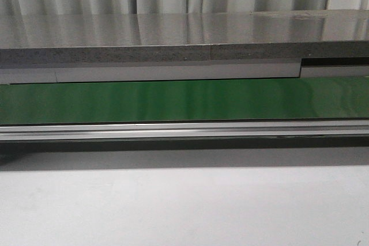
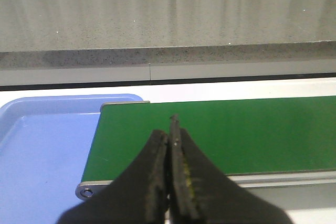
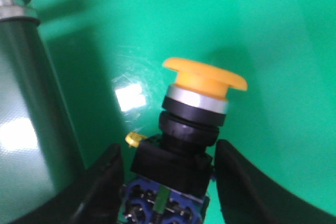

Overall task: Move button from left to right
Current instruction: 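Lift the button off the belt and move it over the green tray, then release the button into the green tray and raise the right gripper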

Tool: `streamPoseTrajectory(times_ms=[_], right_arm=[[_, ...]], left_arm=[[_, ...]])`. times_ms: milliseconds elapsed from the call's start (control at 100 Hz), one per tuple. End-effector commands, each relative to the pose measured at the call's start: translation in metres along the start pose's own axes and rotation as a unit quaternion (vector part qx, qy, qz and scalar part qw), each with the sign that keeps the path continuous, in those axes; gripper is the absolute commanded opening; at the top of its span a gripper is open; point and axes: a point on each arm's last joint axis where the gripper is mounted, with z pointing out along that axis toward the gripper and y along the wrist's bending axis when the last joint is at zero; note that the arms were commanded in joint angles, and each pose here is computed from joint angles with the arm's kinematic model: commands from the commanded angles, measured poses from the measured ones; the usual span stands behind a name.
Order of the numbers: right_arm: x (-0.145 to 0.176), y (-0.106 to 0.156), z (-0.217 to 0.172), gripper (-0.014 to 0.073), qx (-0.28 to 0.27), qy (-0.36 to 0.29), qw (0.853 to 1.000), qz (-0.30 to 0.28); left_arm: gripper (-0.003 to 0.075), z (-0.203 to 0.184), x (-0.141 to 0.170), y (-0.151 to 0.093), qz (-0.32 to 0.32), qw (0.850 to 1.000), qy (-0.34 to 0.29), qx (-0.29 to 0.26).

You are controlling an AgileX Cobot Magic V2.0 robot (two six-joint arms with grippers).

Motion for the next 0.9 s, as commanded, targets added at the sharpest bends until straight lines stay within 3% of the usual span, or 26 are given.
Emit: streamPoseTrajectory(times_ms=[0, 170, 470, 660, 890], right_arm=[[-0.016, -0.005, -0.028, 0.0406, 0.008, -0.063, 0.998, -0.003], [-0.016, -0.006, -0.028, 0.0505, 0.008, -0.06, 0.998, -0.002], [-0.017, -0.005, -0.038, 0.0512, 0.004, -0.071, 0.997, 0.028], [-0.025, 0.011, -0.082, 0.0511, -0.011, -0.149, 0.989, 0.022], [-0.02, 0.053, -0.155, 0.0511, -0.05, -0.256, 0.965, -0.02]], left_arm=[[-0.002, -0.001, -0.017, -0.001, -0.006, 0.998, -0.054, 0.006], [-0.002, -0.001, -0.017, -0.001, -0.006, 0.998, -0.054, 0.006], [-0.002, -0.001, -0.017, -0.001, -0.006, 0.998, -0.054, 0.006], [-0.002, -0.001, -0.017, -0.001, -0.006, 0.998, -0.054, 0.006], [-0.002, -0.001, -0.017, -0.001, -0.006, 0.998, -0.054, 0.006]])
